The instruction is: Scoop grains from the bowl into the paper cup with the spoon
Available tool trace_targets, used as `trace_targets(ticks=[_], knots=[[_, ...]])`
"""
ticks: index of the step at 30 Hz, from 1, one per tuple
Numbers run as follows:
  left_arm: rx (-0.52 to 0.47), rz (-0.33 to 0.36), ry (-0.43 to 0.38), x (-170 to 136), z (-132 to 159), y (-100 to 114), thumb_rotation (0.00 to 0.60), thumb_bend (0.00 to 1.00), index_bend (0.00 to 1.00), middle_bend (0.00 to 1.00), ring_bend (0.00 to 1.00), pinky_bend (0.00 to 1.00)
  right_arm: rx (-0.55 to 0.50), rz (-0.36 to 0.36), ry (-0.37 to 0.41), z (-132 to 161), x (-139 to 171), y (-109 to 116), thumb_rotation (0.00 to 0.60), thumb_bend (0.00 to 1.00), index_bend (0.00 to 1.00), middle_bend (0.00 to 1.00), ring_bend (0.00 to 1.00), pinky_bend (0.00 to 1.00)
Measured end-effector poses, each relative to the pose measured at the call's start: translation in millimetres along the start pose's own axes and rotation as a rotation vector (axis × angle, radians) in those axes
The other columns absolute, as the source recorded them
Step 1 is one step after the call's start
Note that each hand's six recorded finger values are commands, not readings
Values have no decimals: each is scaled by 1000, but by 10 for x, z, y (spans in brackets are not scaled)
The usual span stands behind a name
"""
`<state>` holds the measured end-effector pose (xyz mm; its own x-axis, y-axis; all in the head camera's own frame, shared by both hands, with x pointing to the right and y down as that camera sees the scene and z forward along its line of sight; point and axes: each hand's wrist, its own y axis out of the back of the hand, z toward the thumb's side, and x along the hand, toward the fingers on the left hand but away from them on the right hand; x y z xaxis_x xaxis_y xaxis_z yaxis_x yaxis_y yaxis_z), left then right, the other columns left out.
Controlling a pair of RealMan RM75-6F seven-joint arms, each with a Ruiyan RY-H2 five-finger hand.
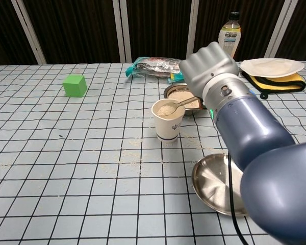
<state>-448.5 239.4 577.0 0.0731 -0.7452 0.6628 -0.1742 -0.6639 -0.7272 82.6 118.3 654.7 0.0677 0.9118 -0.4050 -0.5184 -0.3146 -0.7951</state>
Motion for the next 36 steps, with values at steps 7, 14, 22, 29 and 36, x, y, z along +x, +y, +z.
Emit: trace_targets(ticks=[7,14,22,29,36], knots=[[-4,-3,2,-9,-5,7,600,0,0,0,0,0,60,-29,5,54,-51,-109,600,623,714,877,979,1000],[-5,-9,-1,-7,0,4,600,0,0,0,0,0,147,-125,31,70,-73,-83,600,623,714,877,979,1000],[-5,-13,0,-11,3,-3,600,0,0,0,0,0,407,-373,149,156,9,-57,600,624,714,877,979,1000],[-8,-13,4,-10,-3,-1,600,0,0,0,0,0,534,-479,212,182,53,-133,600,624,714,877,979,1000],[-5,-14,5,-5,-4,-5,600,0,0,0,0,0,539,-511,209,134,65,-121,600,625,714,877,978,1000]])
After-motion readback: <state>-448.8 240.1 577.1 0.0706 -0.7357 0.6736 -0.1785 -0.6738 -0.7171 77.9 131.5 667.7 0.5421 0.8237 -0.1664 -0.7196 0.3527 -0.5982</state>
